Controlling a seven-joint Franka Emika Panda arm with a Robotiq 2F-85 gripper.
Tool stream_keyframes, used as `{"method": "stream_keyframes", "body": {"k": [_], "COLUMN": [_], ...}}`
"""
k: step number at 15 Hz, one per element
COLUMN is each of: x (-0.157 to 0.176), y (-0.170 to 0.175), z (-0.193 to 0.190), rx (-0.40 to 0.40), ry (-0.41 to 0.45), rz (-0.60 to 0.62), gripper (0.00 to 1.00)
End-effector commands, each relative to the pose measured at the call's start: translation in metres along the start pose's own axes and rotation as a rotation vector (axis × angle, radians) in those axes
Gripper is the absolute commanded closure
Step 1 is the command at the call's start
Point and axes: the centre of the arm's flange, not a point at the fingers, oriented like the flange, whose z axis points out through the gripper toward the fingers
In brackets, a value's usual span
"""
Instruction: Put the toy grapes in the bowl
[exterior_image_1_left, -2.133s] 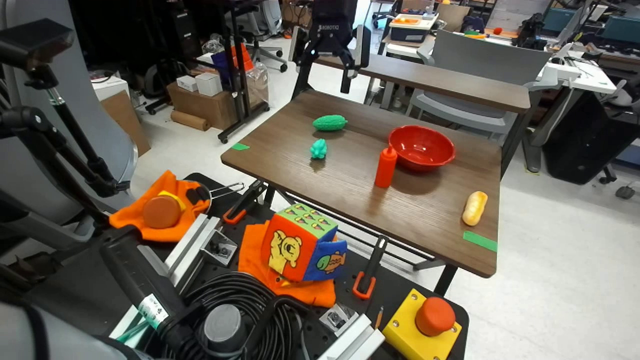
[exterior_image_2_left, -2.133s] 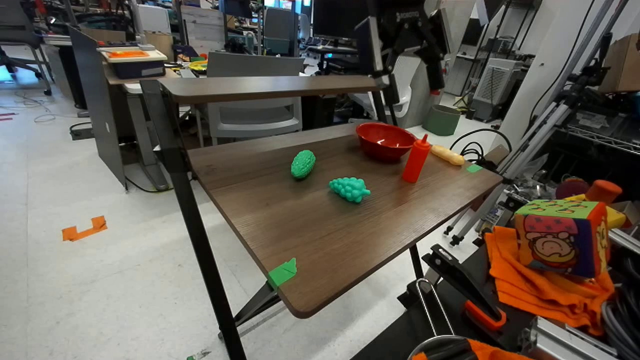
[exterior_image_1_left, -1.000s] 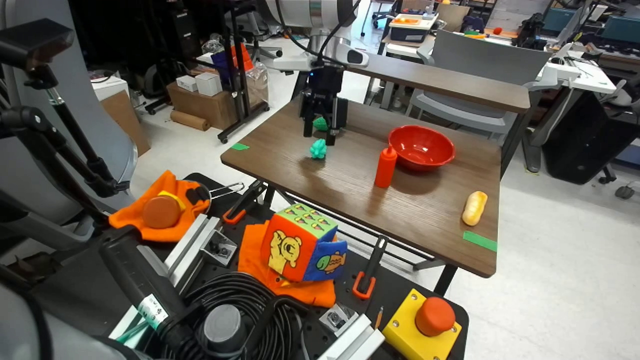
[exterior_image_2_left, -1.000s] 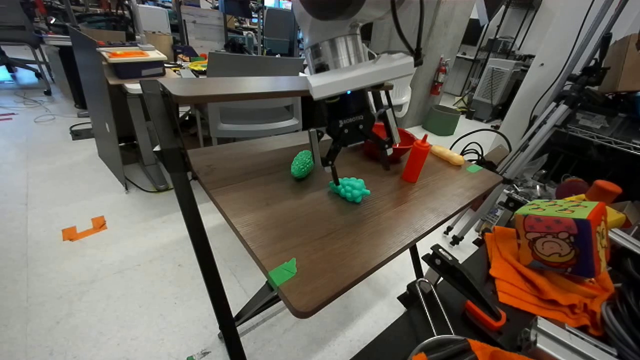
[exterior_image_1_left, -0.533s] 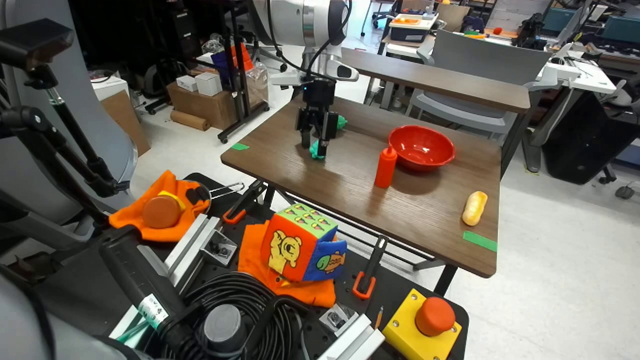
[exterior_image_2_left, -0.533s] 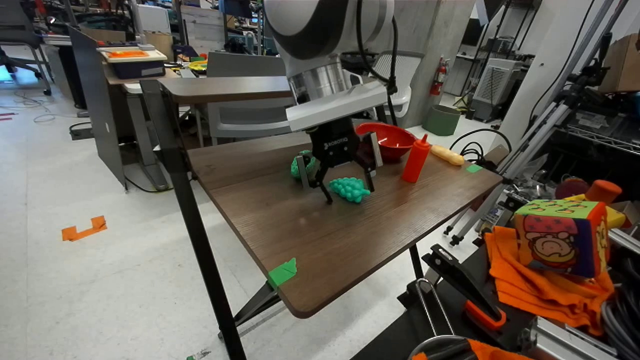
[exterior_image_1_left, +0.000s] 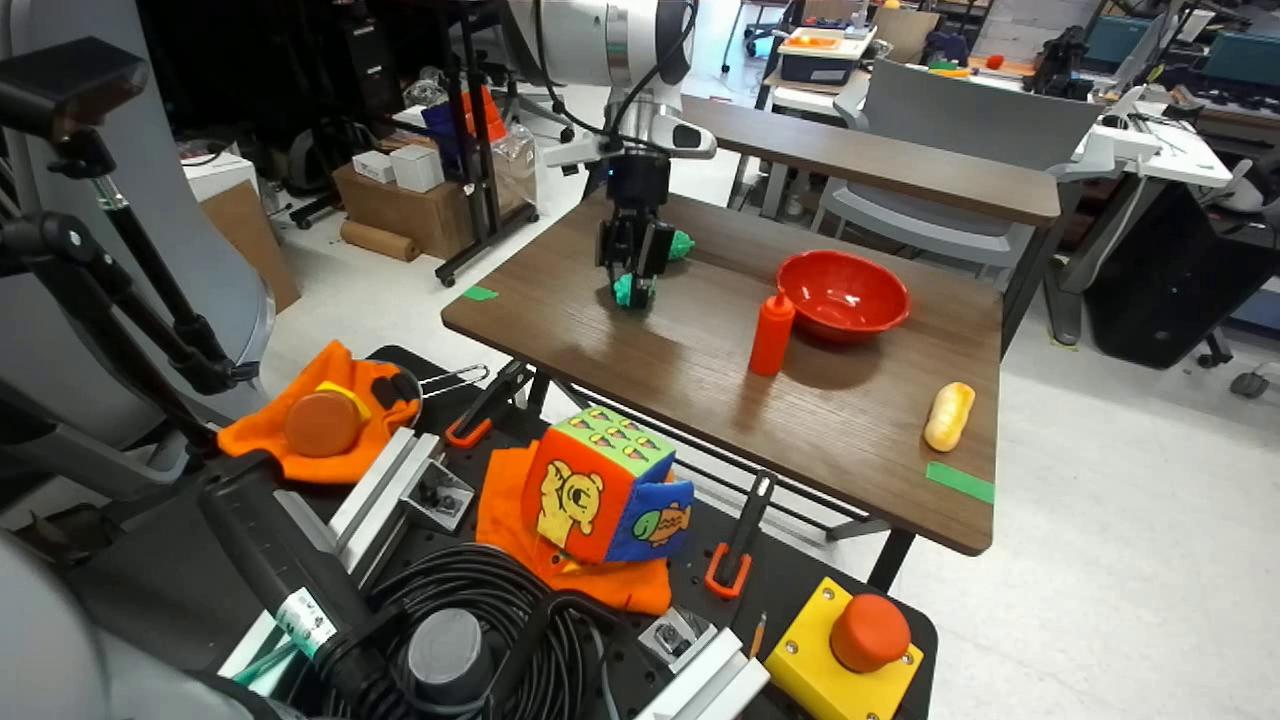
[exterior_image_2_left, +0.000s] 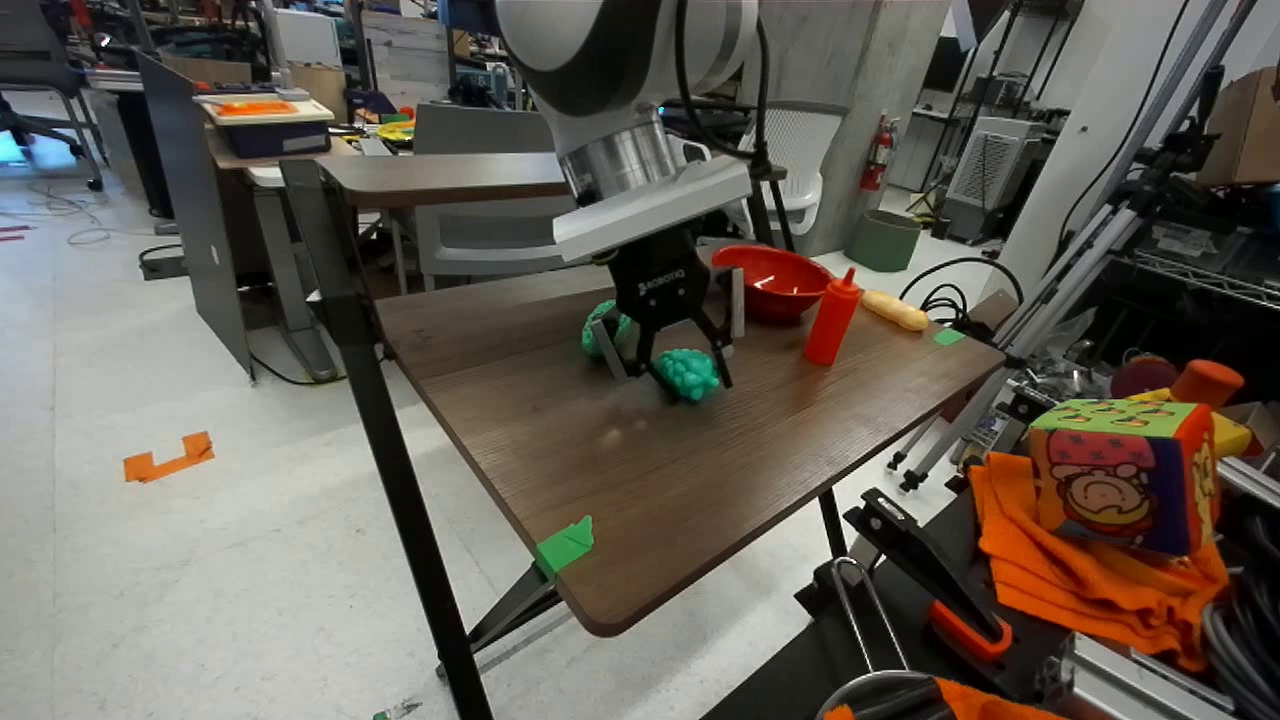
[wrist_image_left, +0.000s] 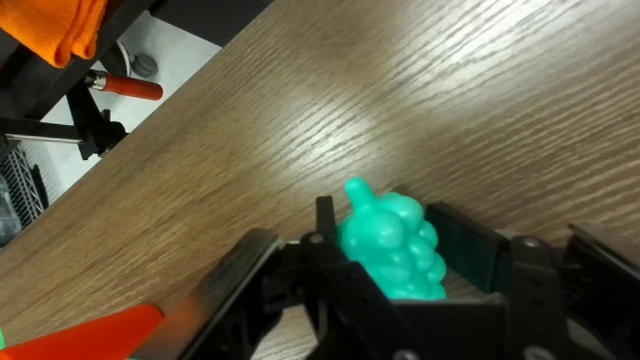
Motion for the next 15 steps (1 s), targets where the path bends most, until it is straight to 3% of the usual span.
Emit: {"method": "stream_keyframes", "body": {"k": [1,4,6,10,15], "x": [-0.028,-0.042,-0.031,0.037,0.125], "y": [0.02,0.052,0.073,0.117,0.184], "z": [-0.037,-0.079,-0.108,-0.144,-0.137], "rx": [-0.011,0.051,0.105,0.171,0.224], "ry": [-0.027,-0.027,-0.036,-0.104,-0.259], "rz": [-0.1,-0.15,-0.126,-0.003,0.171], "gripper": [0.76,0.76,0.76,0.76,0.76]}}
